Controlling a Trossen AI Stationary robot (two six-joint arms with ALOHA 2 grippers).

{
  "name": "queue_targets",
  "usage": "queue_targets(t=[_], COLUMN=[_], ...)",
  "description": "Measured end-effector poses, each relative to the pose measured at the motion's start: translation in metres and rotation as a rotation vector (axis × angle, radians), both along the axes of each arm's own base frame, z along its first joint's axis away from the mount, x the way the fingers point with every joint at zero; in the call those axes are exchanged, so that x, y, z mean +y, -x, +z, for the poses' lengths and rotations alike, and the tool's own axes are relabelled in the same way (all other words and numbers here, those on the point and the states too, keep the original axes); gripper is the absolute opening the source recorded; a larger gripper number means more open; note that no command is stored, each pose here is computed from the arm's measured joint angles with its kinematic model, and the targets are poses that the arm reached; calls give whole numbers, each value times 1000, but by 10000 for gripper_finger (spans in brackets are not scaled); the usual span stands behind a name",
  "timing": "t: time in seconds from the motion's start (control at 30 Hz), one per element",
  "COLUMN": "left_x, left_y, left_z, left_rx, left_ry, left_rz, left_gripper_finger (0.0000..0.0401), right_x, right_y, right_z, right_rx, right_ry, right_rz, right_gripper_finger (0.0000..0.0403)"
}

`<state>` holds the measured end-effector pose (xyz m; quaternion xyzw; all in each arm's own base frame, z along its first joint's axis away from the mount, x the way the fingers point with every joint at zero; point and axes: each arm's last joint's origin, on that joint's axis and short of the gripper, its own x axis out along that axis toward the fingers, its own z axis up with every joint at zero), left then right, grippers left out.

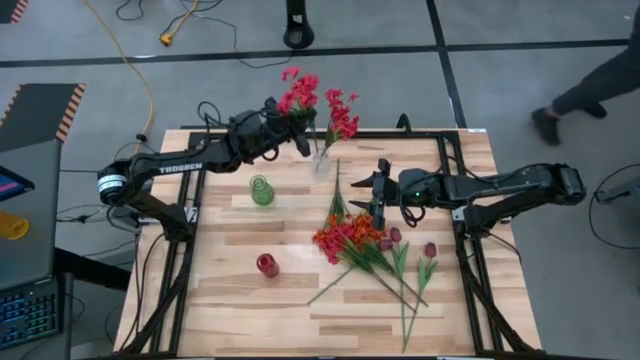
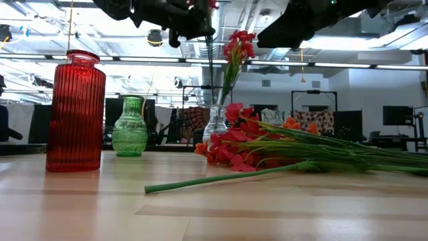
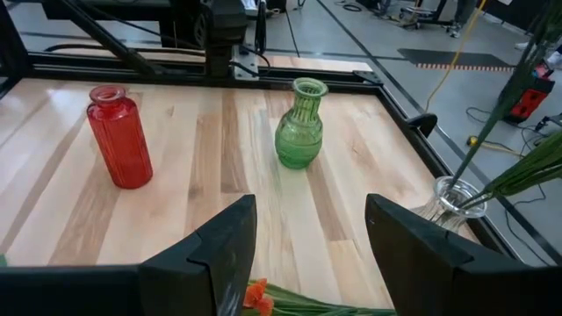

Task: Sort flowers into vase by color
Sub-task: Put the right red flower into the vase

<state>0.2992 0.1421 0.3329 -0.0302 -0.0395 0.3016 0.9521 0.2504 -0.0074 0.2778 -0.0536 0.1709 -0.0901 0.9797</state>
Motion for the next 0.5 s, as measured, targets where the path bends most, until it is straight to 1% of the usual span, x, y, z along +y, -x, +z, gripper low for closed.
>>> queue_targets(t=[0.33, 0.5], left_x=[-1, -1], left_y=[2, 3], left_z=[-15, -24], left_rx=[-3, 11], left_ry=[26, 57], left_rz=[5, 7], left_gripper_finger=[7, 7], right_x=[0, 0], right_y=[0, 0], right_z=[0, 0], right_rx=[0, 0], right_ry=[0, 0], right_rz=[0, 1], right_gripper_finger=[239, 239])
